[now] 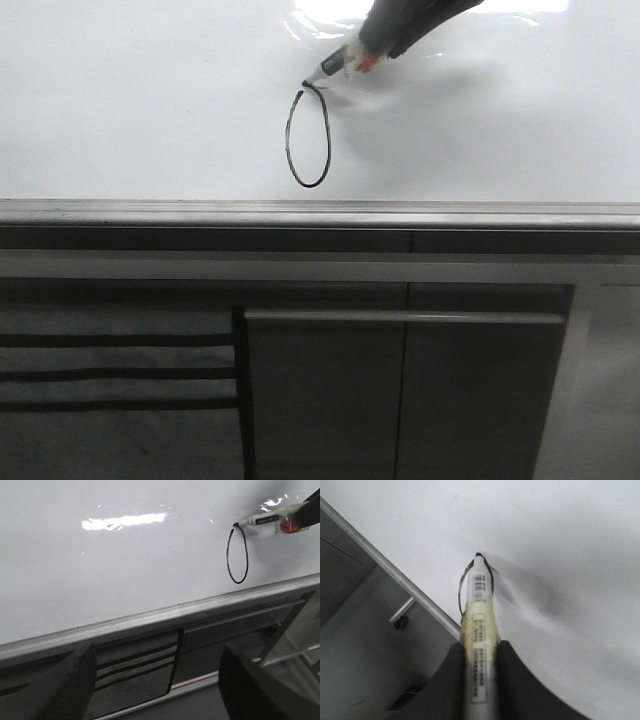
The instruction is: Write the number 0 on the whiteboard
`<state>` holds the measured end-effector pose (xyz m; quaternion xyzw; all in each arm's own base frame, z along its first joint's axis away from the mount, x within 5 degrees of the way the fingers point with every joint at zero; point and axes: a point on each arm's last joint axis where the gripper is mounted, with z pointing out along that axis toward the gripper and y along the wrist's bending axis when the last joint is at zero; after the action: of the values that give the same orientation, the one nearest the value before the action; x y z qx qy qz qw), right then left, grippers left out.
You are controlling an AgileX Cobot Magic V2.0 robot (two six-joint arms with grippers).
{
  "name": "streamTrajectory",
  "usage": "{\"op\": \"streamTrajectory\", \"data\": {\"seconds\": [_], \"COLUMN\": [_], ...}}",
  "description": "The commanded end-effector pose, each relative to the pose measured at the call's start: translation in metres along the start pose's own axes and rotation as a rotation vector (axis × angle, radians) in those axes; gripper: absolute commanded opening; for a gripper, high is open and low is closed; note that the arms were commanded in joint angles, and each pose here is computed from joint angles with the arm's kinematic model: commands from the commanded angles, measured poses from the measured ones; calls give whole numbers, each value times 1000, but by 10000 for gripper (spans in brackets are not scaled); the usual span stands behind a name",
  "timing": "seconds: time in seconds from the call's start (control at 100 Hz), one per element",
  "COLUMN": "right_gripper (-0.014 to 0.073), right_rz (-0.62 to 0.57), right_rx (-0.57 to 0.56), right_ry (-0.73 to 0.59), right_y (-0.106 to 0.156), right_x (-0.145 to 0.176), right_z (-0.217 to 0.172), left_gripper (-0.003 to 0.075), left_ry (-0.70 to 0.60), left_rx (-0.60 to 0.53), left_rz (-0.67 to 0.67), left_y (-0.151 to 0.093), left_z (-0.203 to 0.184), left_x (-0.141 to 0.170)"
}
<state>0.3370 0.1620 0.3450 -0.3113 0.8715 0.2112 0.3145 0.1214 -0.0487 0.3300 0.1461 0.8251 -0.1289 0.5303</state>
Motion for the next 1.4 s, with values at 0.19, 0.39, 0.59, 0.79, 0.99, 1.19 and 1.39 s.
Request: {"op": "streamTrajectory", "data": {"seconds": [0.19, 0.39, 0.59, 0.79, 0.99, 1.19, 1.39], "right_gripper": [-52, -52, -52, -52, -52, -52, -52], "right_rz": [-102, -341, -701, -897, -964, -963, -957], "right_rx": [-53, -99, -168, -240, -253, -244, -252], "right_ry": [-11, 6, -34, -39, -45, -53, -60], "right_y": [31, 59, 97, 118, 121, 120, 121], "right_x": [0, 43, 72, 80, 81, 80, 80], "right_z": [-42, -64, -92, -103, -103, -103, -103], "left_gripper": [473, 473, 473, 473, 473, 462, 324], "left_ry": [-91, 5, 134, 144, 170, 181, 185], "left_rx": [-3, 178, 463, 648, 687, 683, 683], "left_rz": [15, 164, 443, 638, 703, 707, 707], "left_y": [0, -22, -64, -116, -144, -151, -152], "left_z": [-4, 2, 24, 47, 74, 87, 89], "left_x": [-15, -19, -23, -33, -43, -46, -45]}}
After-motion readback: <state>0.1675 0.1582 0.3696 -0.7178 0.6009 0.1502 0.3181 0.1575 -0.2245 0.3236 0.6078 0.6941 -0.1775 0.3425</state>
